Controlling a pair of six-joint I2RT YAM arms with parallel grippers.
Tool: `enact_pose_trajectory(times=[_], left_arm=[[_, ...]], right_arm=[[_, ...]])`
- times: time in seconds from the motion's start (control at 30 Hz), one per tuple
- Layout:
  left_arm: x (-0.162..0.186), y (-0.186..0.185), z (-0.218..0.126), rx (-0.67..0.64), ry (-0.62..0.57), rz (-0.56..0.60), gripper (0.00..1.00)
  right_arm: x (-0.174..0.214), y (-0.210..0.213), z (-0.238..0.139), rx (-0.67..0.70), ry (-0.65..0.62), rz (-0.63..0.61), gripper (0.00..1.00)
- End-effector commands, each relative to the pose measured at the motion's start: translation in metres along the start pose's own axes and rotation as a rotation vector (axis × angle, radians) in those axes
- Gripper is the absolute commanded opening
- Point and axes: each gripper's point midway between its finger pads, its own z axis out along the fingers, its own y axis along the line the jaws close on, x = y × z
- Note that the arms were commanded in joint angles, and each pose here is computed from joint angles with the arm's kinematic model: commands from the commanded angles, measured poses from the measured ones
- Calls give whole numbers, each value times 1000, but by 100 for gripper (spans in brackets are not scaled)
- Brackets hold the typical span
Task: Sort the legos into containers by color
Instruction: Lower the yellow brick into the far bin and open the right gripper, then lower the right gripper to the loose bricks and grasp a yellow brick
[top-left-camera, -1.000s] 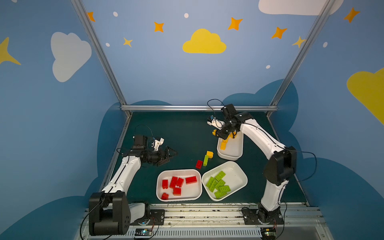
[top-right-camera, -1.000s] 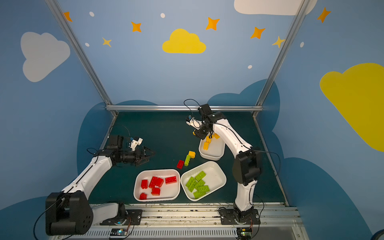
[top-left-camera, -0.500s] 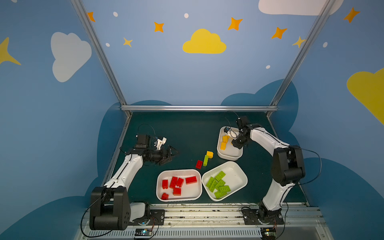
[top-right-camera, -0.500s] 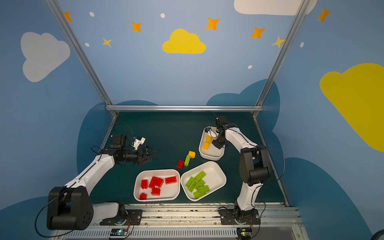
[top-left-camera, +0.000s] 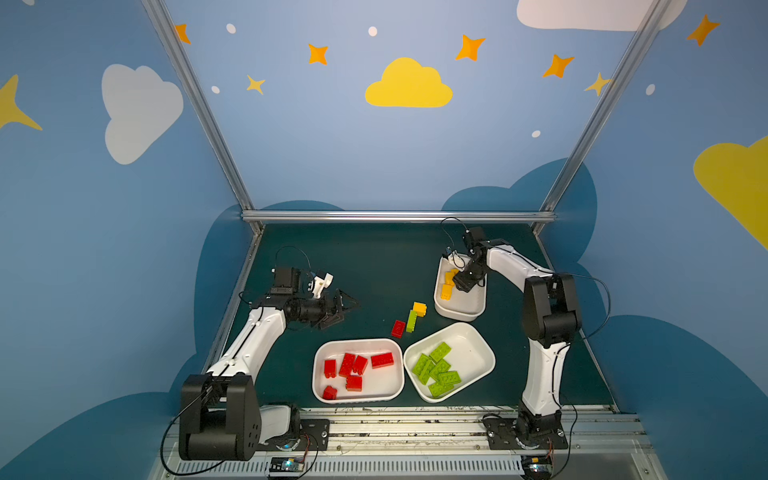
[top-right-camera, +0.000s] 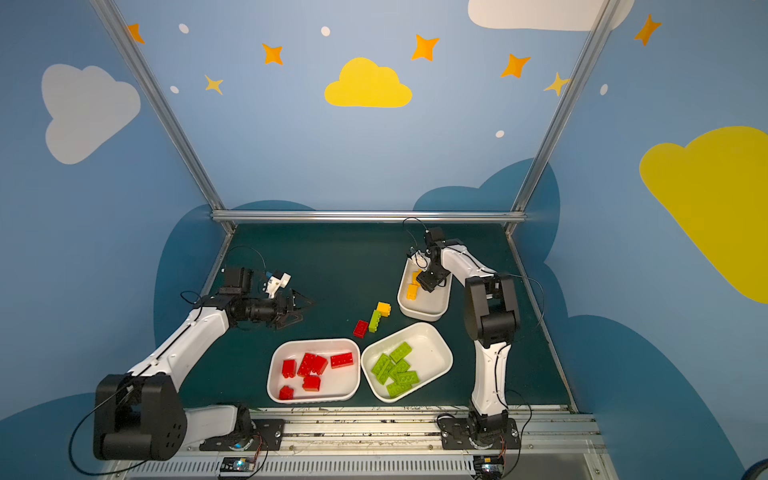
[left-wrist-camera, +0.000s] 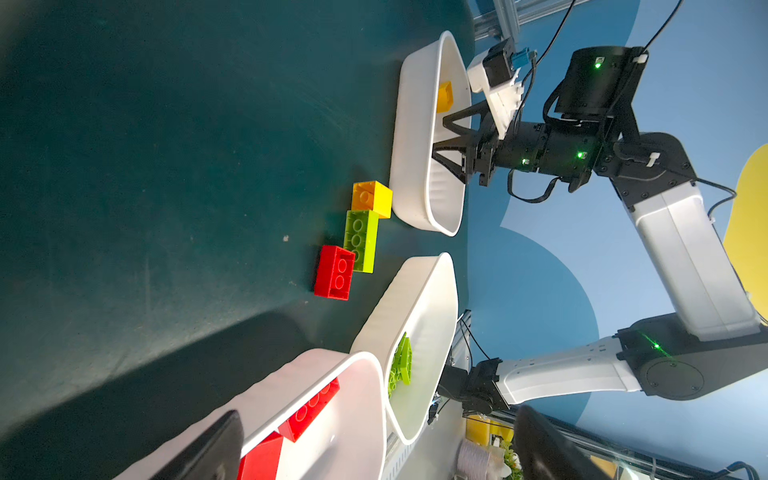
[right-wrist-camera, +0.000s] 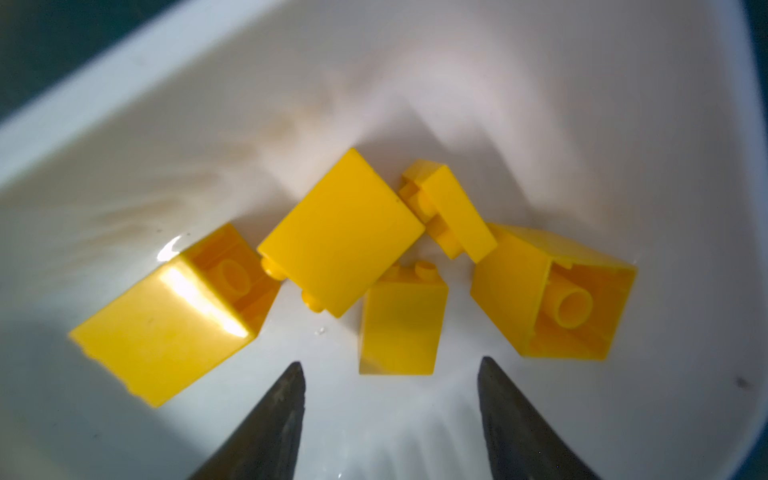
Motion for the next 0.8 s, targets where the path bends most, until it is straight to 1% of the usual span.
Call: enact_pose_trajectory(times=[0.0,0.2,0.23,0.3,0.33,0.37,0.47,0.53,0.63,0.77], left_arm=[[-2,-8,-3,2,-2,29,100],[-4,-7,-3,1,-7,33,100],[-4,-7,-3,-1,-6,35,100],[-4,-6,-2,1,-2,32,100],[-4,-6,-2,3,-1,32,100],[-5,-7,-2,4,-2,33,99],[-6,-10,-4,4,-10,46,100],[-6,-9,-5,-4,-16,49,100],[-3,-8,-6,-10,-14,47,100],[3,-6,-6,-14,-17,44,100]], right_arm=[[-13,18,-56,-48,-98,42,68],[-17,73,-114,-113,-183,-13,73],[-17,83,-122,-141,-197,-18,73],[-22,109,-137,-230,-237,-31,79],[-24,123,-144,-283,-261,-48,82],[-26,138,-149,-325,-280,-78,83],[-28,169,-149,-363,-286,-159,83],[-28,182,-144,-373,-273,-207,83],[-28,192,-131,-392,-216,-230,82],[-28,193,-100,-333,-145,-298,80]])
